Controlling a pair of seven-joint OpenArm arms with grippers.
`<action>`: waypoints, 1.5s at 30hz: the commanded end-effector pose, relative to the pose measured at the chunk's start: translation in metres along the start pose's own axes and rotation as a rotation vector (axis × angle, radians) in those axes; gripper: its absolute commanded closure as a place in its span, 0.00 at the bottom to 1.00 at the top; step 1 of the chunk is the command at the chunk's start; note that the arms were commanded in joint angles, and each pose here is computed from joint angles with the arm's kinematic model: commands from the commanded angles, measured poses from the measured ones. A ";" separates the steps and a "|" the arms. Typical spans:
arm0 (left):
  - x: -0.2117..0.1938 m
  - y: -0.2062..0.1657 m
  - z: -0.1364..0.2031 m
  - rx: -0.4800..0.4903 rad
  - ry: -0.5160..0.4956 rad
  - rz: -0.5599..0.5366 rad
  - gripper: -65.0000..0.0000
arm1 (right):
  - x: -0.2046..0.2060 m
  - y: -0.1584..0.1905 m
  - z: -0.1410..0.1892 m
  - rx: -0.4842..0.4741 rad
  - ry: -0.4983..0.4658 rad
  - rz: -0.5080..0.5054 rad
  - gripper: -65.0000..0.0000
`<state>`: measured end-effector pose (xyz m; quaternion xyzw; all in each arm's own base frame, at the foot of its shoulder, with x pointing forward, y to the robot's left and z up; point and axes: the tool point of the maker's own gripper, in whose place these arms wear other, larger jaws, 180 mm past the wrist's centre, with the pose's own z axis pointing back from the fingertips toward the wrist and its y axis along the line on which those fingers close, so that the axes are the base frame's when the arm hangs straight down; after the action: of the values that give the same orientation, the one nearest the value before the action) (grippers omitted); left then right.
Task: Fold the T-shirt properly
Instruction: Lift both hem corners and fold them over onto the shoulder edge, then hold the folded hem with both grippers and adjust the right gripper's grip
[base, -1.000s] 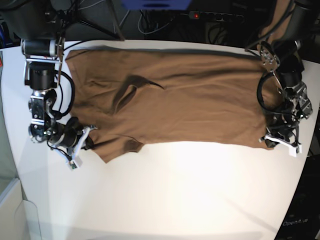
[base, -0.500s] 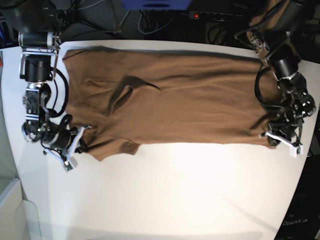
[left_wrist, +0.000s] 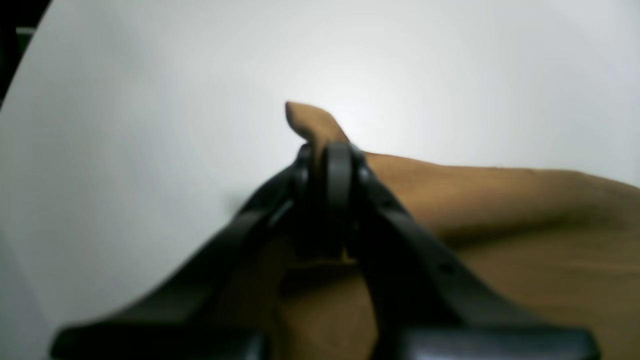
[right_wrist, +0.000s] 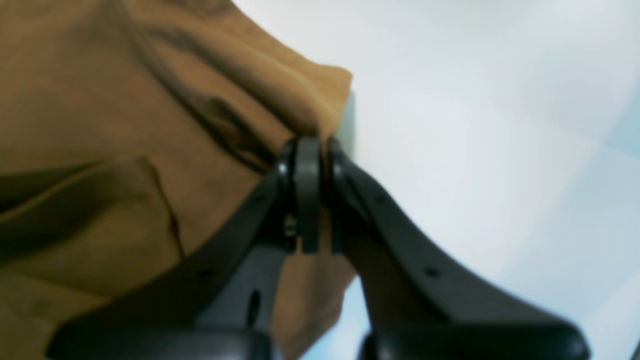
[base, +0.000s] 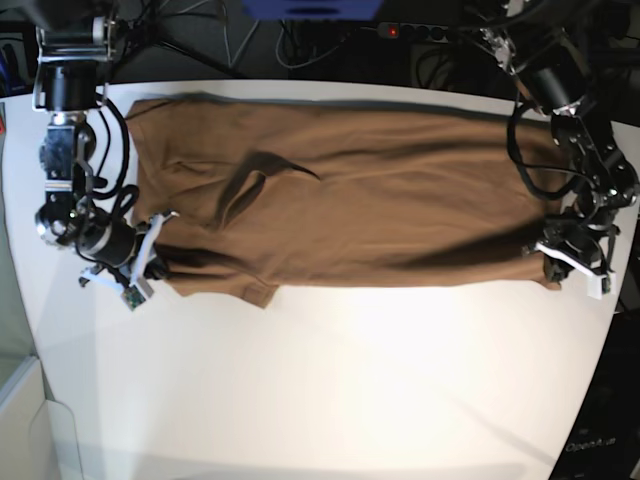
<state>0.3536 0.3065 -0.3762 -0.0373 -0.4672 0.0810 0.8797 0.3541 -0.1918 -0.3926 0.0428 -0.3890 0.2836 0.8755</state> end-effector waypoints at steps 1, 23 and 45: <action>0.017 0.002 0.005 -0.005 -0.058 -0.009 0.95 | 0.016 -0.009 0.008 -0.025 -0.053 0.020 0.98; -0.010 -0.004 0.064 -0.038 -0.087 -0.029 0.95 | -0.010 0.030 0.077 -0.069 -0.066 0.094 0.98; -0.032 0.037 0.102 0.046 -0.080 0.037 0.95 | -0.052 0.078 0.121 -0.006 -0.078 0.064 0.98</action>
<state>0.2367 0.3307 -0.3719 -0.0283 -0.4657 0.1205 0.8762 0.1994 -0.1873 -0.3685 0.0378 -0.4045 0.3073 0.8606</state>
